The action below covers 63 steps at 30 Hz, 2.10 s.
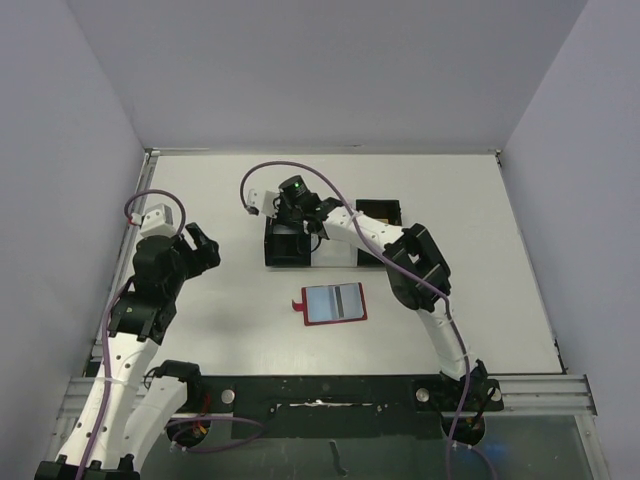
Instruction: Take the credit cards out of the card holder
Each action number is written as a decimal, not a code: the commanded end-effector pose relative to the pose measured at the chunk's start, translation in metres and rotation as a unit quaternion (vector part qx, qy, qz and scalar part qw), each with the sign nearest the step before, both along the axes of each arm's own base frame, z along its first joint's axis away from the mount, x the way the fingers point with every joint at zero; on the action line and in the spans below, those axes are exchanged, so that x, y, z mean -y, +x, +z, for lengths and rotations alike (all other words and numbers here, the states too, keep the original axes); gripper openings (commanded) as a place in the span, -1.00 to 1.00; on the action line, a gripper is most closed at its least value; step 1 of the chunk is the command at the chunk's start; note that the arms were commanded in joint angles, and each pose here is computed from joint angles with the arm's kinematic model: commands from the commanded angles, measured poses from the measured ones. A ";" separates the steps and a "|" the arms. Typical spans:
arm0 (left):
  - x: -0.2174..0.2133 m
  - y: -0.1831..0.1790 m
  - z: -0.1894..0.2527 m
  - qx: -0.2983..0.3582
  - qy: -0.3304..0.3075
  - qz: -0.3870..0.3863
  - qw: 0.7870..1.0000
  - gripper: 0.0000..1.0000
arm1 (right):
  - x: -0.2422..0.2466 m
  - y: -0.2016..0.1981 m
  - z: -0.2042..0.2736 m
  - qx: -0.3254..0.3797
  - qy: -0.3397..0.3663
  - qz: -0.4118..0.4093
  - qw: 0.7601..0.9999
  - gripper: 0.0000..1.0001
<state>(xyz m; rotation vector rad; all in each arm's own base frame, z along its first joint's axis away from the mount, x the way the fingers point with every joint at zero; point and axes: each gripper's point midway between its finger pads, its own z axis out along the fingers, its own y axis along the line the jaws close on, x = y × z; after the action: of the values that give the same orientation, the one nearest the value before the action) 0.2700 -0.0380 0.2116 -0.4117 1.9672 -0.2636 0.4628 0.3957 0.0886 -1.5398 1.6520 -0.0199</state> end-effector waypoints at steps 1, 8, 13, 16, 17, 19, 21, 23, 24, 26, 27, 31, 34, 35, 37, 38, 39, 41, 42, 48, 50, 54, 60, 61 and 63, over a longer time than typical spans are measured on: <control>-0.001 0.003 0.019 0.030 0.004 -0.003 1.000 0.47 | -0.015 0.006 0.014 0.041 -0.014 0.039 0.998 -0.98; -0.001 0.002 0.021 0.034 0.003 -0.004 0.999 0.47 | -0.018 0.011 0.002 0.044 -0.022 0.039 0.998 -0.81; -0.002 0.002 0.024 0.040 0.003 -0.001 0.999 0.47 | -0.020 0.012 0.007 0.052 -0.012 0.044 0.998 -0.53; -0.002 0.001 0.023 0.038 0.004 -0.001 0.999 0.47 | -0.024 0.008 0.006 0.042 -0.002 0.055 0.998 -0.37; -0.002 0.001 0.023 0.038 0.004 -0.001 0.999 0.47 | -0.024 0.007 0.006 0.040 0.000 0.055 0.998 -0.34; -0.003 0.000 0.023 0.038 0.004 -0.001 0.999 0.47 | -0.024 0.008 0.006 0.037 0.004 0.051 0.998 -0.32; -0.003 0.000 0.024 0.040 0.004 0.000 0.999 0.47 | -0.025 0.008 0.006 0.033 0.013 0.047 0.998 -0.30; -0.003 0.000 0.025 0.042 0.004 -0.001 0.999 0.47 | -0.026 0.007 0.007 0.025 0.023 0.046 0.998 -0.27; -0.003 0.000 0.025 0.042 0.004 0.000 0.999 0.47 | -0.027 0.007 0.009 0.024 0.028 0.045 0.998 -0.25; -0.003 0.000 0.025 0.042 0.004 0.001 0.999 0.47 | -0.026 0.006 0.009 0.020 0.033 0.044 0.998 -0.19; -0.003 0.000 0.024 0.041 0.004 0.000 0.999 0.47 | -0.027 0.005 0.010 0.018 0.036 0.044 0.998 -0.16; -0.002 0.000 0.024 0.041 0.003 -0.004 0.999 0.47 | -0.027 0.005 0.016 0.008 0.055 0.040 0.998 -0.06; 0.000 0.000 0.022 0.040 0.002 -0.007 0.999 0.47 | -0.031 0.004 0.025 0.001 0.073 0.044 0.996 -0.01; 0.000 0.000 0.022 0.040 0.002 -0.007 0.999 0.47 | -0.032 0.003 0.030 0.001 0.081 0.045 0.996 0.01; 0.000 0.001 0.021 0.039 0.002 -0.009 0.999 0.47 | -0.034 0.001 0.042 -0.001 0.099 0.048 0.994 0.05; 0.001 0.001 0.021 0.038 0.001 -0.010 0.999 0.47 | -0.034 0.002 0.048 0.001 0.107 0.045 0.993 0.07; 0.001 0.001 0.021 0.037 0.001 -0.011 0.999 0.47 | -0.034 0.002 0.055 0.002 0.115 0.043 0.992 0.08; 0.003 0.002 0.019 0.034 0.001 -0.015 0.999 0.47 | -0.033 0.000 0.068 0.002 0.130 0.041 0.991 0.11; 0.003 0.002 0.019 0.034 0.000 -0.016 0.999 0.47 | -0.033 -0.001 0.077 0.005 0.139 0.041 0.989 0.12; 0.024 0.004 0.024 0.050 -0.016 -0.075 0.996 0.48 | -0.001 -0.024 0.148 0.025 0.267 -0.031 0.963 0.22; 0.039 0.004 0.026 0.058 -0.027 -0.116 0.991 0.52 | 0.029 -0.037 0.161 0.025 0.321 -0.087 0.943 0.28; 0.059 0.004 0.032 0.073 -0.044 -0.173 0.981 0.65 | 0.090 -0.066 0.163 -0.009 0.416 -0.200 0.887 0.79; 0.112 -0.002 0.040 0.089 -0.144 -0.290 0.942 0.67 | 0.159 -0.109 0.132 -0.098 0.459 -0.338 0.816 0.95; 0.122 -0.006 0.039 0.091 -0.165 -0.306 0.933 0.67 | 0.165 -0.118 0.122 -0.113 0.460 -0.345 0.810 0.95; 0.148 -0.012 0.033 0.087 -0.181 -0.329 0.923 0.65 | 0.173 -0.138 0.103 -0.140 0.465 -0.346 0.803 0.95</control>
<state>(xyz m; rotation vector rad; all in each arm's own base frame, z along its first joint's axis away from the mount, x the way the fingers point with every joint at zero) 0.2711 -0.1332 0.2200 -0.0727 1.9375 -0.8112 0.3529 0.2357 0.2158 -0.3419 1.8368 0.4514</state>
